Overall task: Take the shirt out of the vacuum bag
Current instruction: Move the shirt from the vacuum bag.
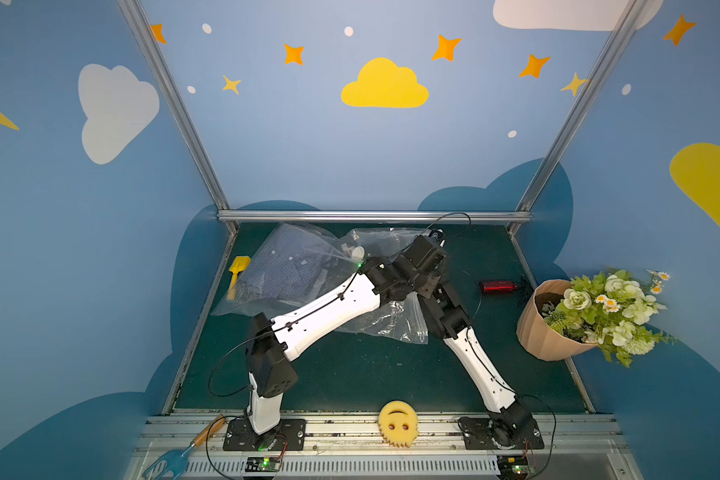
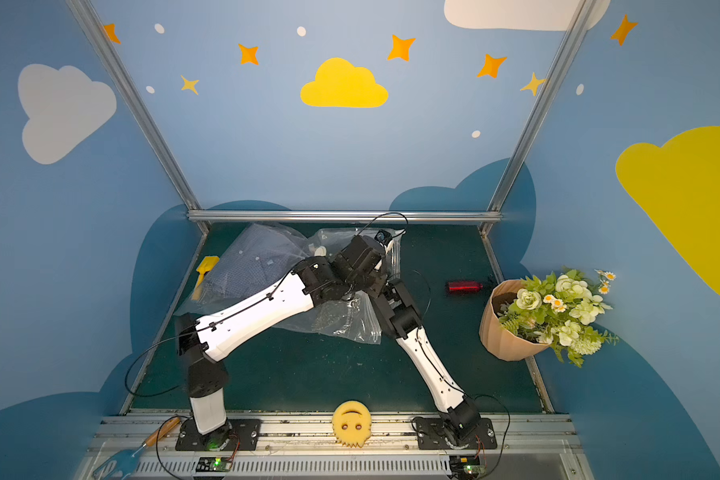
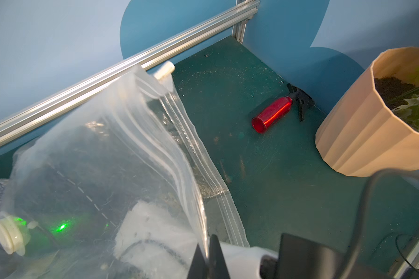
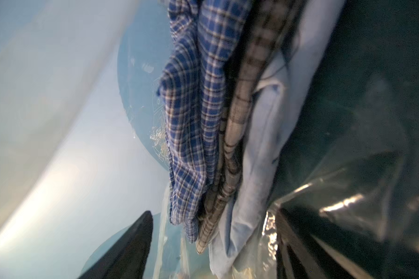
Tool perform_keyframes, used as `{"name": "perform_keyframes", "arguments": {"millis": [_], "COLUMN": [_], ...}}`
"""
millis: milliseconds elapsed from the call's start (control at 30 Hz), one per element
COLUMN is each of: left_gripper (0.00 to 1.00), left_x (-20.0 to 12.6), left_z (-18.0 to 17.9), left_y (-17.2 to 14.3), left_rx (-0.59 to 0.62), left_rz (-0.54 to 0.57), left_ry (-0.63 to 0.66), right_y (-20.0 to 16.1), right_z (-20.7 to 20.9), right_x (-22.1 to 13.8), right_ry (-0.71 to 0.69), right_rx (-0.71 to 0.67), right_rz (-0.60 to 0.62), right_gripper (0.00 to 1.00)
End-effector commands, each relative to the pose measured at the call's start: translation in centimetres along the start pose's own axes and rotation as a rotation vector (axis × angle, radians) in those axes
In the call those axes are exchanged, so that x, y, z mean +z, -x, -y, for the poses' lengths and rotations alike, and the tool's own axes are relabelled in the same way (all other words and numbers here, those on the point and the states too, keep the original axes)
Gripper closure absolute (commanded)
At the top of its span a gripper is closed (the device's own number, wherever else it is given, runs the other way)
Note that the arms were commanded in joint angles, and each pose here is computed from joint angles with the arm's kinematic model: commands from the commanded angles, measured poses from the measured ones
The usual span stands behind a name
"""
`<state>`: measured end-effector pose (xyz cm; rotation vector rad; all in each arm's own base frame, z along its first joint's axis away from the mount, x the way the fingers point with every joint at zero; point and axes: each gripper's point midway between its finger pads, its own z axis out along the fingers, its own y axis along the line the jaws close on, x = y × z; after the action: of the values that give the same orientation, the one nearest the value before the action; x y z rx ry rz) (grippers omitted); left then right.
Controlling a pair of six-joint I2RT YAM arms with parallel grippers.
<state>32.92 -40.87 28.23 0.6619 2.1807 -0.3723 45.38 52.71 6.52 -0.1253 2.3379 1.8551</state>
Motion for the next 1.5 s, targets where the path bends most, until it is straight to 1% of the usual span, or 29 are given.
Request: {"name": "perform_keyframes", "arguments": {"millis": [0,33,67,167,200,233,300,333,400,467,500,567,633,733,833,867,933,967,1000,1067,1100,1133,1167,1200,1233,1267,1367,1467], "left_gripper": [0.96,0.93,0.88,0.51,0.32,0.22,0.18,0.17,0.17,0.17,0.17,0.19,0.24,0.35,0.45,0.49,0.54,0.57,0.58,0.62,0.64,0.66,0.70,0.72,0.75,0.80,0.88,0.90], "left_x": [-1.8,-2.1,-2.3,-3.6,-4.1,-4.5,-5.9,-6.8,-8.4,-9.8,-10.3,-10.8,-11.3,-12.2,-13.1,-13.1,-12.7,-12.6,-12.4,-12.2,-12.0,-11.7,-11.5,-11.0,-10.8,-10.5,-9.5,-8.3], "left_z": [1.1,1.2,1.4,1.4,1.1,0.7,-0.5,-1.2,-3.6,-7.1,-9.7,-15.1,-20.7,-28.0,-33.6,-35.0,-37.3,-38.0,-38.7,-39.9,-40.5,-40.9,-41.4,-41.8,-42.1,-42.4,-42.7,-42.6], "left_y": [1.4,1.4,1.5,1.9,2.1,2.2,2.8,3.1,3.6,3.5,3.2,1.3,-1.6,-7.1,-12.7,-14.5,-18.5,-20.0,-21.1,-23.6,-24.6,-25.9,-27.2,-28.5,-29.5,-30.4,-31.9,-32.8], "left_rx": [-0.027,-0.029,-0.027,-0.048,-0.063,-0.077,-0.119,-0.149,-0.222,-0.313,-0.379,-0.518,-0.667,-0.867,-1.042,-1.102,-1.218,-1.263,-1.286,-1.327,-1.344,-1.376,-1.431,-1.468,-1.501,-1.526,-1.556,-1.569], "left_rz": [0.056,0.059,0.063,0.085,0.097,0.109,0.153,0.179,0.228,0.282,0.308,0.325,0.342,0.352,0.361,0.359,0.346,0.343,0.340,0.325,0.323,0.312,0.313,0.308,0.306,0.297,0.243,0.197], "left_ry": [-0.059,-0.071,-0.087,-0.134,-0.145,-0.151,-0.155,-0.164,-0.157,-0.119,-0.081,0.008,0.107,0.271,0.408,0.435,0.486,0.501,0.505,0.580,0.595,0.618,0.628,0.622,0.632,0.642,0.652,0.639], "right_y": [-1.8,-1.8,-1.7,-1.6,-1.6,-1.6,-1.1,-1.5,-1.5,-1.5,-1.3,-1.1,-1.0,-0.9,-1.0,-0.5,-0.3,-0.4,-0.3,-0.1,-0.1,0.0,0.0,-0.1,0.0,0.1,0.4,0.6], "right_z": [3.0,3.1,3.2,3.8,4.2,4.7,4.4,6.2,6.6,6.4,6.4,6.2,6.2,6.4,6.5,4.6,4.4,4.3,4.1,3.9,3.6,3.6,3.6,3.5,3.3,3.4,3.0,2.9], "right_x": [2.1,2.4,2.7,3.4,3.6,3.7,3.7,3.9,3.9,3.9,3.8,3.8,3.9,3.9,4.1,3.9,3.9,4.0,4.0,3.9,4.0,4.0,4.0,4.0,4.0,4.0,4.0,3.9], "right_ry": [-0.039,-0.045,-0.050,-0.062,-0.069,-0.074,-0.069,-0.089,-0.095,-0.102,-0.109,-0.111,-0.117,-0.126,-0.136,-0.120,-0.119,-0.116,-0.113,-0.108,-0.099,-0.096,-0.096,-0.093,-0.088,-0.091,-0.085,-0.087], "right_rx": [0.032,0.023,0.019,0.017,0.021,0.026,0.026,0.045,0.045,0.033,0.028,0.017,0.009,-0.001,-0.005,-0.023,-0.020,-0.018,-0.017,-0.014,-0.017,-0.018,-0.014,-0.014,-0.013,-0.008,-0.004,-0.002], "right_rz": [-0.032,-0.031,-0.031,-0.027,-0.023,-0.016,0.000,-0.002,0.003,0.007,0.013,0.024,0.032,0.041,0.047,0.058,0.066,0.067,0.070,0.079,0.081,0.082,0.083,0.082,0.084,0.088,0.099,0.108], "right_gripper": [0.22,0.22,0.22,0.22,0.22,0.23,0.24,0.25,0.27,0.30,0.32,0.39,0.45,0.50,0.53,0.54,0.57,0.57,0.58,0.61,0.62,0.63,0.64,0.66,0.68,0.69,0.75,0.80]}}
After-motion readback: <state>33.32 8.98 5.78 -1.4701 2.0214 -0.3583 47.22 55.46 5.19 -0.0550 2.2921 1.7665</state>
